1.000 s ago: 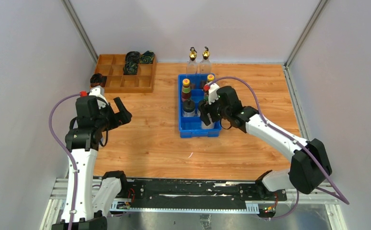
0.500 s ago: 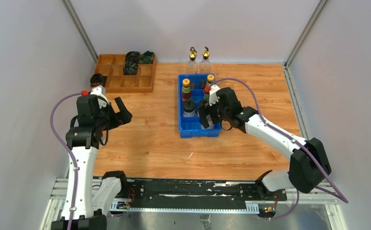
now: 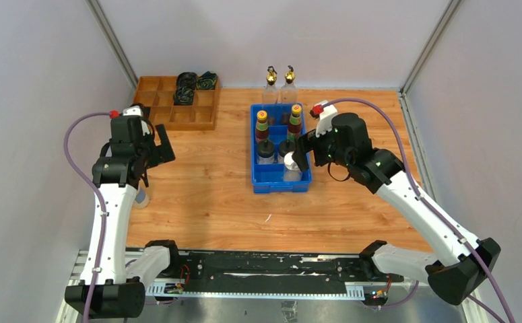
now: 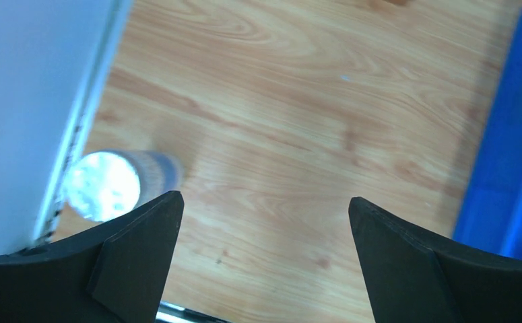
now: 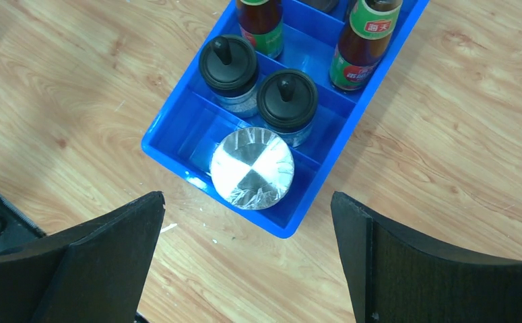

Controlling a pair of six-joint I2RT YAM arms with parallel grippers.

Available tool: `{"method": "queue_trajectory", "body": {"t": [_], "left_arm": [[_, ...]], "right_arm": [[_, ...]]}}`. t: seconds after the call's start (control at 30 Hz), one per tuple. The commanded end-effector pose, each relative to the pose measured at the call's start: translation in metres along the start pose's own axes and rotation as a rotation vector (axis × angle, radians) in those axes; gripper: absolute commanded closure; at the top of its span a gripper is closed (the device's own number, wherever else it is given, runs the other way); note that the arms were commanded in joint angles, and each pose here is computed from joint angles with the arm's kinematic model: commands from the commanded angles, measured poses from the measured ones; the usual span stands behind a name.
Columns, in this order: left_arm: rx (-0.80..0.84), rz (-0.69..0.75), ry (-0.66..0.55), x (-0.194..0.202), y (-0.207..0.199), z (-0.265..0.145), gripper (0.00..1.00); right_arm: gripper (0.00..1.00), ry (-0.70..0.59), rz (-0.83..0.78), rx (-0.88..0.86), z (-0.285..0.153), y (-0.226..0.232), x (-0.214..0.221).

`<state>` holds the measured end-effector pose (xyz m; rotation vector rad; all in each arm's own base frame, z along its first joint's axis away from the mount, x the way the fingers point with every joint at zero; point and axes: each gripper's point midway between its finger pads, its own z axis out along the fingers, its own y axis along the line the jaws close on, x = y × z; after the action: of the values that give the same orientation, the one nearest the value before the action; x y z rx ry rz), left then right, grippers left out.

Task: Organize the condiment bottles
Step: Place the bottle in the storage box, then move the bottle to the center of the board.

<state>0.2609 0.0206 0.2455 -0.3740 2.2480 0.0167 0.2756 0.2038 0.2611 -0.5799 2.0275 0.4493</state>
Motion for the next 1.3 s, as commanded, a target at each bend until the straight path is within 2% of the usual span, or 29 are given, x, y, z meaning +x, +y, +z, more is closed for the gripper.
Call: {"method": "queue_trajectory", "body": {"t": [0.0, 0.2, 0.37, 0.5, 0.97, 1.27], "left_arm": [[-0.320, -0.018, -0.080, -0.014, 0.056, -0.016, 0.00], [-0.575, -0.148, -0.097, -0.008, 0.093, -0.031, 0.00], [-0.603, -0.269, -0.152, 0.012, 0.101, -0.039, 0.00], [-0.664, -0.262, -0.116, 0.029, 0.112, -0.032, 0.00], [-0.628, -0.323, -0.025, 0.062, 0.131, 0.032, 0.00], [-0.616, -0.414, 0.006, 0.056, 0.139, 0.056, 0.00]], "right_arm": [[0.00, 0.110, 0.028, -0.063, -0.012, 0.014, 0.017], [0.00, 0.151, 0.009, -0.122, -0.019, 0.029, 0.023], [0.00, 0.163, 0.000, -0.130, -0.027, 0.033, 0.027], [0.00, 0.163, 0.004, -0.128, -0.033, 0.035, 0.027], [0.00, 0.207, 0.004, -0.124, -0.031, 0.038, 0.033], [0.00, 0.247, 0.025, -0.136, -0.015, 0.042, 0.045]]}}
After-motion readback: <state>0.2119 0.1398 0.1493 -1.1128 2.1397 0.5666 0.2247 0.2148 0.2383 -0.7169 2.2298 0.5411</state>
